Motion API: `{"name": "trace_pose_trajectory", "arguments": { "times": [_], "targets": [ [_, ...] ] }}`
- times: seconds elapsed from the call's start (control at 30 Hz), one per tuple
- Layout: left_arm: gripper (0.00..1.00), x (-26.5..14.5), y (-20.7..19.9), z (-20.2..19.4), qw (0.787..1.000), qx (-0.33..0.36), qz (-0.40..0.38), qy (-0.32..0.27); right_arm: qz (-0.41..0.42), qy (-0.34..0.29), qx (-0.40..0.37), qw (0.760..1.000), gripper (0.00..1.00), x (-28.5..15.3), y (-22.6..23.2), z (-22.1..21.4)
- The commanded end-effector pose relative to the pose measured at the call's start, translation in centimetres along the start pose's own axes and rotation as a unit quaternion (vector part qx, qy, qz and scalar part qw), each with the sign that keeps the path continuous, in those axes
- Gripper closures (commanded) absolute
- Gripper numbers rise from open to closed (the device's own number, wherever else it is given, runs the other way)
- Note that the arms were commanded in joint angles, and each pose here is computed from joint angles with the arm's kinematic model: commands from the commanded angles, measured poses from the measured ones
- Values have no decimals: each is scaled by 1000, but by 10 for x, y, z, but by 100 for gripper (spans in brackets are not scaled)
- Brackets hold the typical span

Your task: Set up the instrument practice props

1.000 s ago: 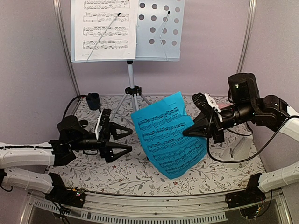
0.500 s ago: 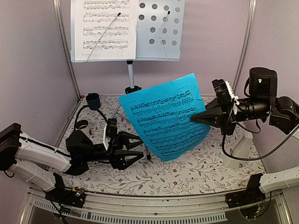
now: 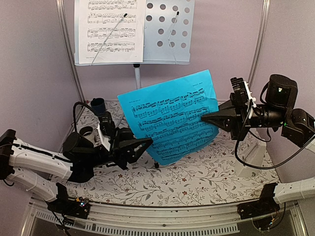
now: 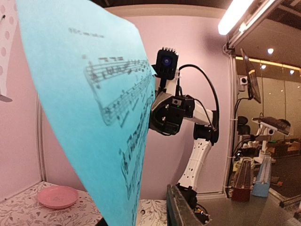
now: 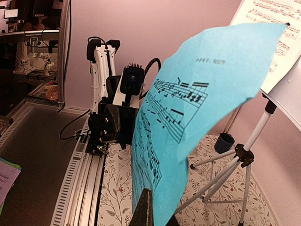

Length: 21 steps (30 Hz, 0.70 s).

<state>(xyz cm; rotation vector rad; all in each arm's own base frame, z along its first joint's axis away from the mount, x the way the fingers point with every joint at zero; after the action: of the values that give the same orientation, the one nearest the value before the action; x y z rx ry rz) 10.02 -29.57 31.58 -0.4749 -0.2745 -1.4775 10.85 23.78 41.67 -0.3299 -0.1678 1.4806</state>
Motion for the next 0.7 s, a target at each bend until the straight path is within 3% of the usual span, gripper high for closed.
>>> {"name": "trace_pose_trajectory", "arguments": {
  "times": [0.0,0.07,0.17,0.37,0.47,0.53,0.67],
  "targets": [
    [84,16,-6,14,999,28,30,-5,-28,-45,14,998,100,-3,-7,8],
    [100,18,-2,20,997,24,66,-16,-47,-59,20,997,100,-4,-15,8],
    [100,22,2,42,993,15,110,-40,-91,-78,41,992,89,-7,-33,7],
    [100,40,7,105,979,40,193,-45,-186,-114,97,971,44,-20,-79,10],
    [100,49,15,131,967,48,248,-35,-230,-120,120,958,29,-23,-102,15],
    [100,58,20,153,958,51,282,-29,-257,-125,130,949,23,-28,-116,20],
    [100,66,23,187,942,78,327,-22,-316,-148,157,924,22,-36,-146,34]
  ]
}}
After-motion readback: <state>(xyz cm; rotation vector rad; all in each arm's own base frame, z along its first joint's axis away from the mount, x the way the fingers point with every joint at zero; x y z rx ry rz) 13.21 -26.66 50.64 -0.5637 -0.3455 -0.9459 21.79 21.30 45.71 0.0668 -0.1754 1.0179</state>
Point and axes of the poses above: each gripper's point midway between its finger pads, its own x axis out along the fingers, its own y axis along the line the jaws close on, z = x × y, the point moved 7 cm from there along -x, back along the fingers, and after that the axes turned 5 degrees about -x, right-handed, at the moved point
